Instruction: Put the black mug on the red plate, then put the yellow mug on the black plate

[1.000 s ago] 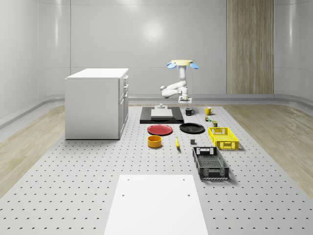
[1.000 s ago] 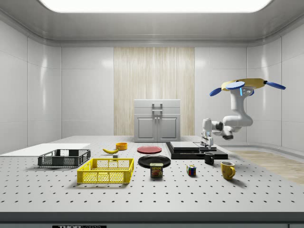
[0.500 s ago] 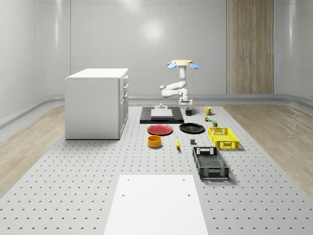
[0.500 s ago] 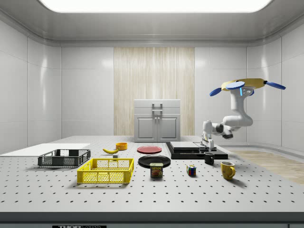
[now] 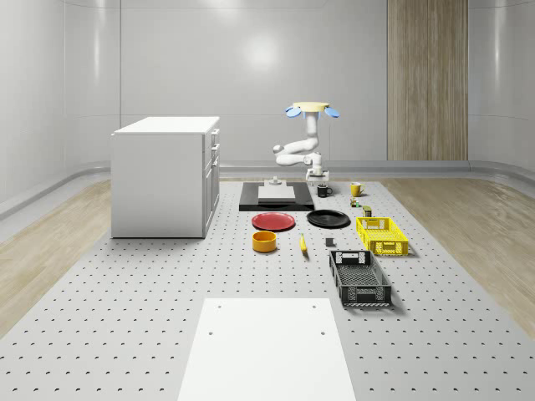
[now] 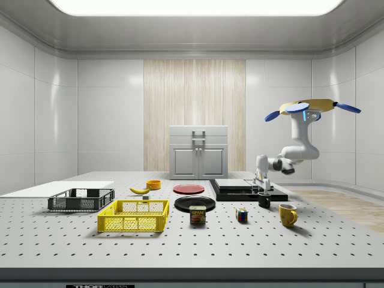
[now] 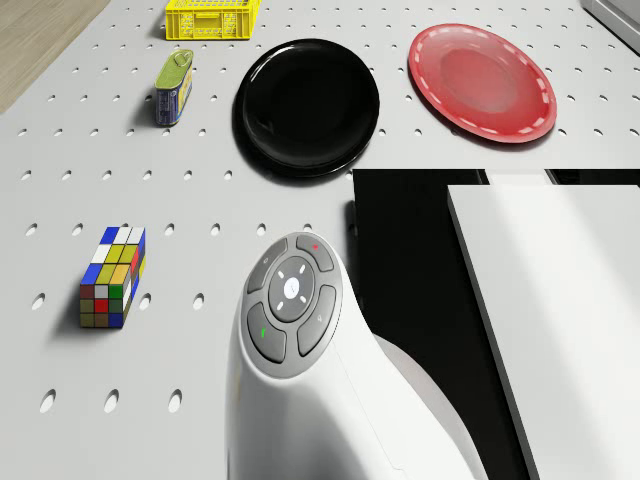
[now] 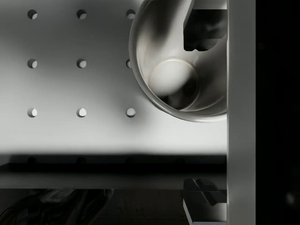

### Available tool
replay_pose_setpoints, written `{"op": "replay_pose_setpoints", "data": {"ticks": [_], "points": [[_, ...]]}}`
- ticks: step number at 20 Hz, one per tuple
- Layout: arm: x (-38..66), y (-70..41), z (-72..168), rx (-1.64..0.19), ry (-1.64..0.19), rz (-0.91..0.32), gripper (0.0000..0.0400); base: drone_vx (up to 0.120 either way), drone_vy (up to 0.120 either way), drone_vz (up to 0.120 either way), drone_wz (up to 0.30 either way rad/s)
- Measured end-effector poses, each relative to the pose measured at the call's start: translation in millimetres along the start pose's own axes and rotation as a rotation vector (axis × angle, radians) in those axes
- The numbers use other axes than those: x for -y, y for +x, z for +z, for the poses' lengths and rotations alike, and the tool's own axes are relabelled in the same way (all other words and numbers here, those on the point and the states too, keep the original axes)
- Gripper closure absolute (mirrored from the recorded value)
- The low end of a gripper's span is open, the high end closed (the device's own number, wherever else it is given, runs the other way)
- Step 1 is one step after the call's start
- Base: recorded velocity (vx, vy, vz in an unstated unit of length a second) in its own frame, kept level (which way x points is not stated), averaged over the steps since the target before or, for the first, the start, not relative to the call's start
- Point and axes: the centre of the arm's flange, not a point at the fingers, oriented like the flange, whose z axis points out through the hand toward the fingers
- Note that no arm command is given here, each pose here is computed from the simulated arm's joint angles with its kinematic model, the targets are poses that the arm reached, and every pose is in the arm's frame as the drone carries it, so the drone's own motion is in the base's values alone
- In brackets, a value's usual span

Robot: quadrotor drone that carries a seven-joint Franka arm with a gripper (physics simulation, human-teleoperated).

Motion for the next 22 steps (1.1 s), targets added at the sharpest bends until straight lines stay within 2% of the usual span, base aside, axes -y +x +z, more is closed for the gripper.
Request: {"op": "replay_pose_setpoints", "data": {"ticks": [6, 9, 12, 16, 19, 22], "points": [[1.5, -1.5, 7, 0.0, 0.0, 0.0, 0.0, 0.0, 0.0, 0.0, 0.0], [2.2, -2.2, 9, 0.0, 0.0, 0.0, 0.0141, 0.0, 0.0, 0.0, 0.0], [2.5, -2.5, 9, 0.0, 0.0, 0.0, 0.022, 0.0, 0.0, 0.0, 0.0], [2.7, -2.7, 10, 0.0, 0.0, 0.0, 0.0264, 0.0, 0.0, 0.0, 0.0], [2.8, -2.8, 5, 0.0, 0.0, 0.0, 0.0278, 0.0, 0.0, 0.0, 0.0], [2.8, -2.8, -5, 0.0, 0.0, 0.0, 0.0284, 0.0, 0.0, 0.107, 0.0]]}}
